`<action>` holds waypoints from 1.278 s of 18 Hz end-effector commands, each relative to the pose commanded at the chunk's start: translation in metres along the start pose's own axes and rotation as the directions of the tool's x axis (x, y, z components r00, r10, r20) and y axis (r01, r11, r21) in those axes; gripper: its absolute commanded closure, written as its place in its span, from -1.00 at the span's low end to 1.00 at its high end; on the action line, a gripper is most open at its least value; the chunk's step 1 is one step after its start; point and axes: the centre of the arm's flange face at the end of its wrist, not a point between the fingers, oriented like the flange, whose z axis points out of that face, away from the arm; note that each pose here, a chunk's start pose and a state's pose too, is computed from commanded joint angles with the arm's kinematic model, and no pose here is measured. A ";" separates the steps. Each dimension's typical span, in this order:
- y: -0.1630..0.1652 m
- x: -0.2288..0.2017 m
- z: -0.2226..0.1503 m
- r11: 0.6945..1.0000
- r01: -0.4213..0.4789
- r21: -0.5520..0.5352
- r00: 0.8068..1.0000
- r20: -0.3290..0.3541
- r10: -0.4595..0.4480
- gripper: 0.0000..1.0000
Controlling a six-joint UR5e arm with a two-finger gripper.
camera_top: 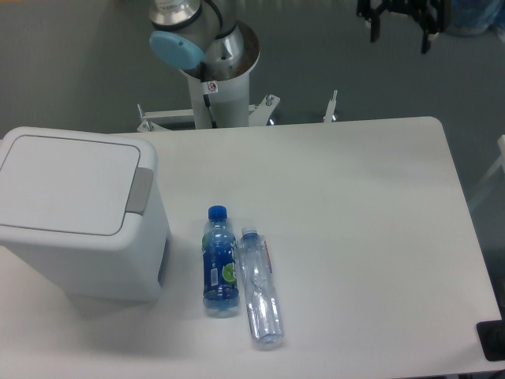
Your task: Open the trash can
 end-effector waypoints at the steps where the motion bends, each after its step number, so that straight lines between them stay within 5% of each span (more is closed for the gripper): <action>1: 0.000 0.000 0.000 1.000 -0.001 -0.001 1.000 0.004 0.001 -1.00; 10: -0.029 -0.001 -0.001 0.996 0.089 0.024 0.996 -0.003 -0.089 -1.00; 17: -0.079 0.010 0.006 0.965 0.252 0.079 0.967 -0.049 -0.248 -1.00; 19: -0.099 0.015 0.008 0.924 0.341 0.174 0.939 -0.102 -0.328 -1.00; 23: -0.136 0.025 0.005 0.793 0.550 0.263 0.833 -0.242 -0.498 -1.00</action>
